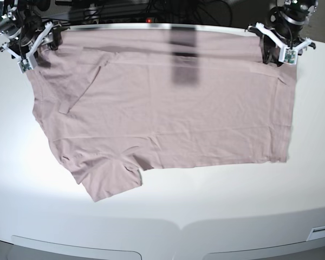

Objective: Fold the T-shirt properly

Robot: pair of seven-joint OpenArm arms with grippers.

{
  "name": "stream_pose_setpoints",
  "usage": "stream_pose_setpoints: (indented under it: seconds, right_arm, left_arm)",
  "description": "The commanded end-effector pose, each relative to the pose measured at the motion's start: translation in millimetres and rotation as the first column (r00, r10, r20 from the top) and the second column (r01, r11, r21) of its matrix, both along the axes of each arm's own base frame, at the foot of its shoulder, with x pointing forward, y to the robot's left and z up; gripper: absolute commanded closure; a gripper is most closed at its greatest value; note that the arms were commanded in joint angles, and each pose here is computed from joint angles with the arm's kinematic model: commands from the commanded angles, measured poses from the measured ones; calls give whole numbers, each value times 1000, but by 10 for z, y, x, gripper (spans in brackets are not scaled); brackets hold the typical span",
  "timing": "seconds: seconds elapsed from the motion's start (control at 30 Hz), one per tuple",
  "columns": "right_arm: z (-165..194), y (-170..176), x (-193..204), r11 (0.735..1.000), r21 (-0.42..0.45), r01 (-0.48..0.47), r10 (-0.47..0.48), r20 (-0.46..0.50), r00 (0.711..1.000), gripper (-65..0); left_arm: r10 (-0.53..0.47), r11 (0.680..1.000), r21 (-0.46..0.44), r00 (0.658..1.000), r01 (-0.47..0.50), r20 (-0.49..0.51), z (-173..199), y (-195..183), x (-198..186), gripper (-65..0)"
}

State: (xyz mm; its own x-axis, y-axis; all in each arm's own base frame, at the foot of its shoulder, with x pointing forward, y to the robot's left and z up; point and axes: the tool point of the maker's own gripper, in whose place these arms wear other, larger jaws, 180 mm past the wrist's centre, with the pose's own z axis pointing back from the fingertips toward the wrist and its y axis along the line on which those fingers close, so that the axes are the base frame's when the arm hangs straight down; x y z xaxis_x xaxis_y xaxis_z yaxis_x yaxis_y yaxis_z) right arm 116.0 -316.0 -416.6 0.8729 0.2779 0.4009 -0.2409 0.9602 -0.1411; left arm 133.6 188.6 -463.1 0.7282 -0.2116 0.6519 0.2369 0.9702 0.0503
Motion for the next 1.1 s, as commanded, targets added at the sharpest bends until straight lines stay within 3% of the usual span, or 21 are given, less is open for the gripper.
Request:
stream_pose_setpoints:
  seconds: [0.0, 0.23, 0.33, 0.6, 1.07]
  right_arm:
    - [118, -24, 110, 1000, -13, -17, 18, 42, 999, -355]
    - [329, 99, 291, 997, -29, -67, 70, 112, 991, -355]
    - [390, 138, 338, 996, -33, -81, 85, 131, 988, -355]
    - [414, 153, 366, 996, -31, -85, 89, 147, 985, -355]
    - [415, 154, 368, 996, -31, -86, 89, 149, 985, -355]
  left_arm:
    - [-5, 996, 75, 918, 38, -397, -413, 100, -847, -215]
    - [-49, 993, 90, 947, 82, -318, -235, 10, -610, -215]
    - [-20, 990, 128, 964, 55, -264, -160, 62, -489, -215]
    - [-20, 992, 121, 985, 41, -172, -73, 42, -205, -215]
    - [-5, 989, 143, 981, 34, -193, -75, 87, -65, -215]
